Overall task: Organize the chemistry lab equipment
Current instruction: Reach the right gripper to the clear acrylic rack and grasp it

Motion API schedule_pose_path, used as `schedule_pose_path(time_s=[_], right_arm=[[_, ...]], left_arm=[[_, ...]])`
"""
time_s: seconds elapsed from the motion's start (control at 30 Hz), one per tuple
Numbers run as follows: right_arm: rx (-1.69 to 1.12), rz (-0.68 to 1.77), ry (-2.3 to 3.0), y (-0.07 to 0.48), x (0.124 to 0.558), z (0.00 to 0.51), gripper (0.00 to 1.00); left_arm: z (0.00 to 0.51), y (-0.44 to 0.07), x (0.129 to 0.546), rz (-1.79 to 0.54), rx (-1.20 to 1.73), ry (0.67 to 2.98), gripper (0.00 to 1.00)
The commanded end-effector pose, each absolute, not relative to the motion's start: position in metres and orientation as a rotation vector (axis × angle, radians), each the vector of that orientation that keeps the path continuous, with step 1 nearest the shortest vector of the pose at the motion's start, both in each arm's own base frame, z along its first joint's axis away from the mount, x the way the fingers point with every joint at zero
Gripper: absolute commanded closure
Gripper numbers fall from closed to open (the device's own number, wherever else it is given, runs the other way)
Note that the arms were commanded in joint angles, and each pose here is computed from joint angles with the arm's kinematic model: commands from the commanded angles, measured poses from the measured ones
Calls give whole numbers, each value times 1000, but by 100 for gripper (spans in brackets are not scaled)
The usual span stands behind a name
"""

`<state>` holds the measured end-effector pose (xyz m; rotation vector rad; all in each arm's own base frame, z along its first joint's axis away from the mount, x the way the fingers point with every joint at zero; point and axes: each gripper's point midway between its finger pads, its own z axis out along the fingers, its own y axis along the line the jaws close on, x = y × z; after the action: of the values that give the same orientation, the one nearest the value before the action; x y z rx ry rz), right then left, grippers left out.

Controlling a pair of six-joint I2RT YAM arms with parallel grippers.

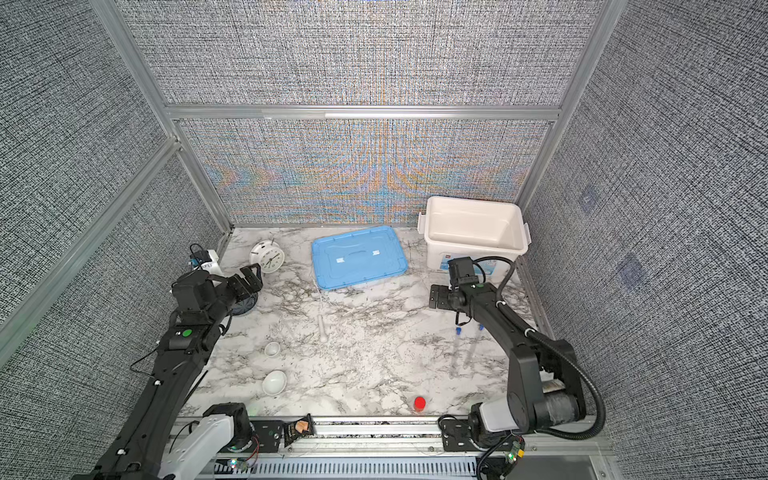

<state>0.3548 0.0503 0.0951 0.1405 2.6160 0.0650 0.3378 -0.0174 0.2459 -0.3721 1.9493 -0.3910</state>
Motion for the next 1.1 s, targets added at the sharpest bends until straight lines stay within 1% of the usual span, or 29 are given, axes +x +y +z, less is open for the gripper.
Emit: schedule_pose_path(time_s=[0.0, 0.1, 0.27, 0.37, 0.5, 0.67, 0.8, 0.97, 1.07], right_arm=[[111, 47, 2702, 53, 352, 89, 1], [108, 47, 2729, 58, 354, 81, 1], [96, -4, 2770, 63, 364, 71, 1], [142, -46, 2773, 55, 362, 72, 1], [118, -53, 2812, 55, 362, 63, 1], [100, -2, 2867, 62, 367, 54, 1], [114, -51, 2870, 57, 371, 53, 1], [98, -70, 2924, 52, 364, 46, 1], [80, -32, 2945, 54, 361, 39, 1]], left_arm=[[240, -45, 339, -542, -274, 2016, 1], [231, -45, 338, -500, -280, 2102, 1], [220, -53, 332, -372, -181, 2231, 1], [218, -70, 331, -366, -71, 2281, 1], [206, -83, 332, -345, -1, 2358, 1], [199, -88, 332, -328, 45, 2385, 1], [194, -85, 332, -310, 24, 2386, 1], [190, -84, 327, -312, 18, 2393, 1], [191, -83, 326, -307, 16, 2379, 1]])
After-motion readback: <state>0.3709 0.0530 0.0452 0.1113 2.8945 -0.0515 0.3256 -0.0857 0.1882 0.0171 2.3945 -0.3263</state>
